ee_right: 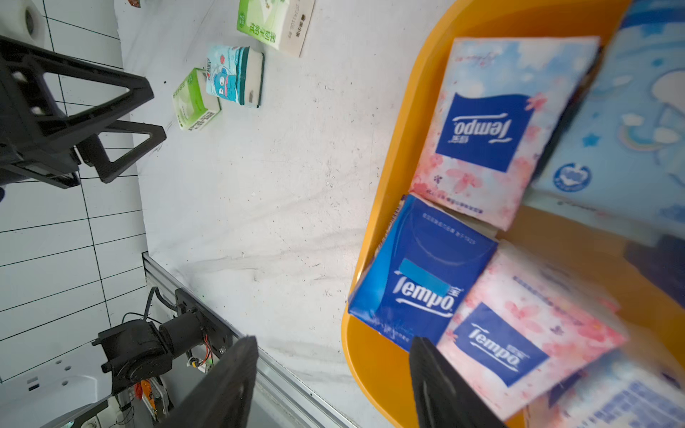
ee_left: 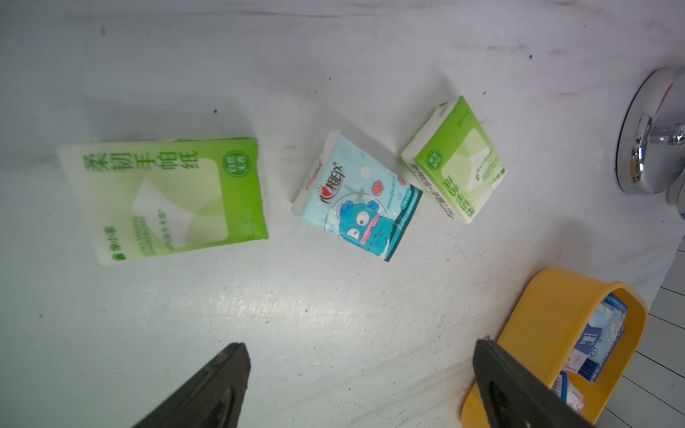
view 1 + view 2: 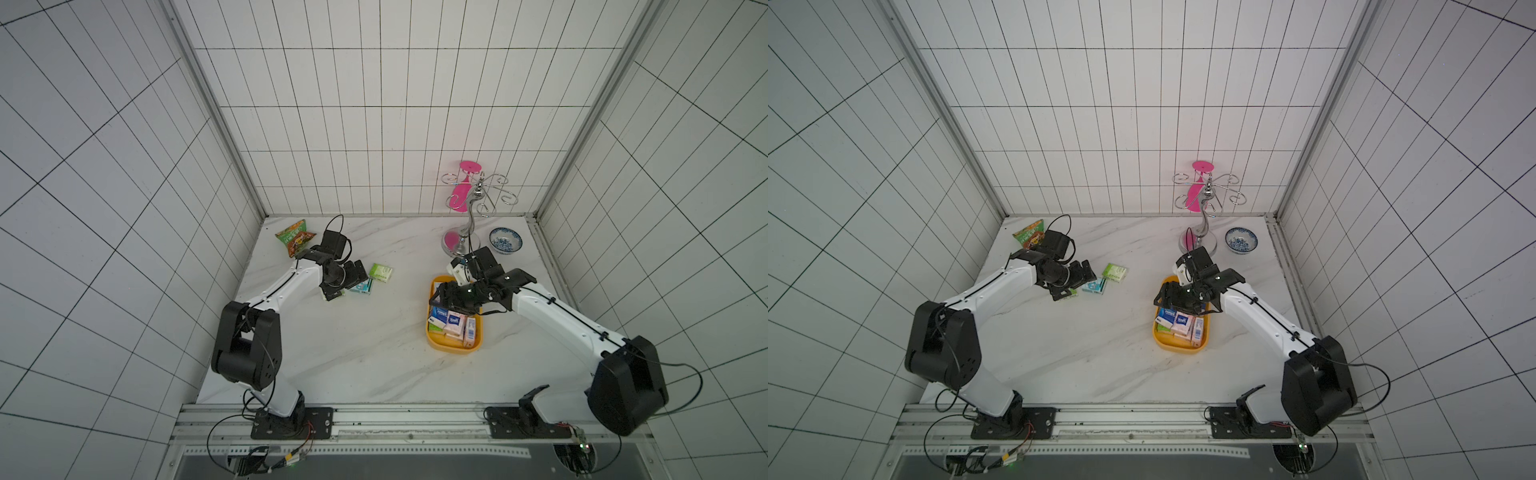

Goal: Put the pocket tissues into the storage box
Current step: Place the pocket tissues in the storage box, then pick up the pocket tissues from the center of the board.

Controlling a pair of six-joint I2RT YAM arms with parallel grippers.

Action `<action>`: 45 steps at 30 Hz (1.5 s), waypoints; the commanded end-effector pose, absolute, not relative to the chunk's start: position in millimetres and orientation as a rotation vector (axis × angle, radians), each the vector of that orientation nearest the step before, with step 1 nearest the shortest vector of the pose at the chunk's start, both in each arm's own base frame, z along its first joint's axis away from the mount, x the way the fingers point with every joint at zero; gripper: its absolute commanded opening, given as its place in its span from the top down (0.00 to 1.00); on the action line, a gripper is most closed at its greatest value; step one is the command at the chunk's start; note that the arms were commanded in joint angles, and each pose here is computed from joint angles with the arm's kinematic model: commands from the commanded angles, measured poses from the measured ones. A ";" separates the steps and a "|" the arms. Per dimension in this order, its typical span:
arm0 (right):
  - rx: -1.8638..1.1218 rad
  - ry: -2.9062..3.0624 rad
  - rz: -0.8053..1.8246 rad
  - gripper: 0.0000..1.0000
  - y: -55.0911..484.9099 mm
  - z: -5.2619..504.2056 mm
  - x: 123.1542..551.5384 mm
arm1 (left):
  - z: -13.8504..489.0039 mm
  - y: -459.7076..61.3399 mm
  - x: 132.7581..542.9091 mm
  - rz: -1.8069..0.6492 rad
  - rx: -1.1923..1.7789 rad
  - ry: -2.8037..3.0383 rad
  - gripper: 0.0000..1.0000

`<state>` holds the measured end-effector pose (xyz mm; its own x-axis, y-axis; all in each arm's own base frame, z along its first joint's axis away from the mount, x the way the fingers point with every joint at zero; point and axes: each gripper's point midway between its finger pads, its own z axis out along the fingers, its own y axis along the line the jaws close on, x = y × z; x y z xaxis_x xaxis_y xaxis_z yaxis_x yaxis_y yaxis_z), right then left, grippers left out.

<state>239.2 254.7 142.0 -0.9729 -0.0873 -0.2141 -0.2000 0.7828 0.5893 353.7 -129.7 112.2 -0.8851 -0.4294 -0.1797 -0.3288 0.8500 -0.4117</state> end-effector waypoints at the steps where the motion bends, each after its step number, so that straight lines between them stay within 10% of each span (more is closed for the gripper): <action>1: -0.258 2.795 1.017 0.31 269.7 139.0 240.7 | 126.9 -112.0 357.5 -0.519 -0.564 2.696 0.03; 14: -0.241 2.931 0.865 0.30 261.4 101.4 241.9 | 118.1 -28.1 365.7 -0.341 -0.829 2.666 0.02; 45: -0.298 2.836 0.671 0.30 236.1 163.3 251.6 | 70.5 -47.8 444.7 -0.346 -0.633 2.698 0.18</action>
<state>252.9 240.9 159.3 -0.9606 -0.1331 -0.2440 -0.2324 0.8662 0.4425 425.7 -42.5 78.0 -0.8351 -0.4850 -0.2597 -0.4252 0.8685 -0.2547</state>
